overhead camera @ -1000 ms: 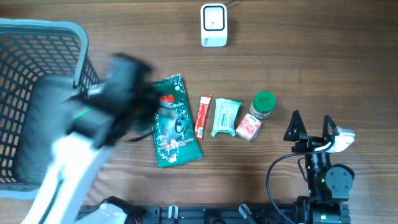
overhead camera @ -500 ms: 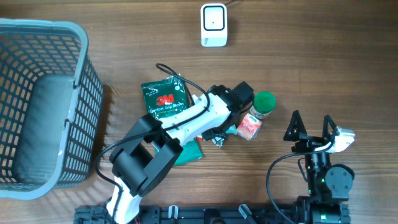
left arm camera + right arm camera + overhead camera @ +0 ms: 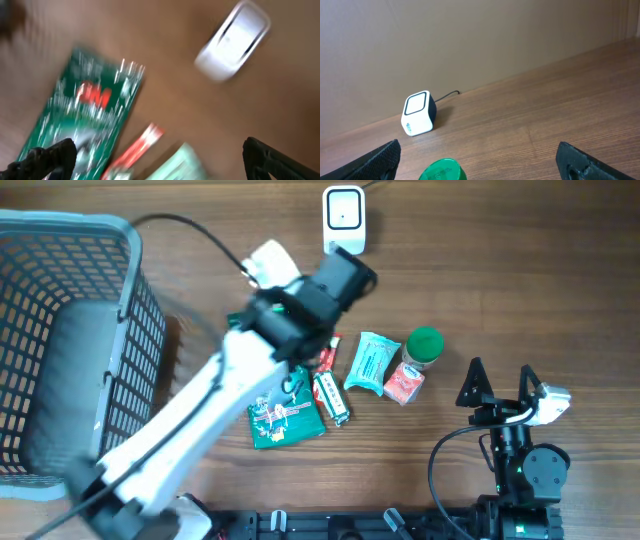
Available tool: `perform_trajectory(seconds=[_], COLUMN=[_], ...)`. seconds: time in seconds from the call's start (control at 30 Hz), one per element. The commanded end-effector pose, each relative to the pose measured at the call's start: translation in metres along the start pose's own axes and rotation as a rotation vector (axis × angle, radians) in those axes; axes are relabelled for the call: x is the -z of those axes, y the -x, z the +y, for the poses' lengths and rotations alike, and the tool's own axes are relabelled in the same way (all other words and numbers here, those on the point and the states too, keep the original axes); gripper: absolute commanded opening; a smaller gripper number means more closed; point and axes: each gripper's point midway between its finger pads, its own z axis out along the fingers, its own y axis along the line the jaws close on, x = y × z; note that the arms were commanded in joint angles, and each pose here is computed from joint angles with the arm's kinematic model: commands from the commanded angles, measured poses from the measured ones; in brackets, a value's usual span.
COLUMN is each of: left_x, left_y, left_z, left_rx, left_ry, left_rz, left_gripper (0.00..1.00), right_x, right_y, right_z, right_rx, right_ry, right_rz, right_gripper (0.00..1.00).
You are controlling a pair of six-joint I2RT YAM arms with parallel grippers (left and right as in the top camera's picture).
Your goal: Scan the item barcode
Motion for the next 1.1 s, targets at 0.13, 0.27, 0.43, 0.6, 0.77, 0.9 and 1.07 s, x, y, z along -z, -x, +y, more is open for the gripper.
perform_trajectory(seconds=[0.13,0.27,0.43,0.6,0.77,0.9,1.07], left_x=[0.163,0.223,0.234,0.254,0.273,0.299,0.337], left_y=[0.189,0.220,0.229,0.227,0.228,0.219,0.213], left_z=[-0.019,-0.006,0.018,0.028,0.042,0.057,0.096], left_rx=[0.007,-0.123,-0.269,-0.280,-0.258,-0.279,-0.225], left_ry=[-0.341,-0.378,-0.233,-0.257,-0.312,-0.460,-0.604], left_rz=[-0.609,-0.774,-0.843,-0.857,-0.864,-0.837,-0.844], left_gripper=[1.00,1.00,1.00,1.00,1.00,1.00,1.00], right_x=[0.000,0.000,0.000,0.000,0.000,0.000,0.000], right_y=[0.001,0.001,0.001,0.001,0.001,0.001,0.001], right_z=[0.000,0.000,0.000,0.000,0.000,0.000,0.000], right_rx=[0.017,0.017,0.017,0.017,0.017,0.017,0.017], right_ry=[-0.002,-0.002,-0.001,-0.002,-0.002,-0.002,-0.002], right_rz=[-0.006,-0.006,-0.006,-0.006,-0.006,-0.006,-0.006], right_gripper=[1.00,1.00,1.00,1.00,1.00,1.00,1.00])
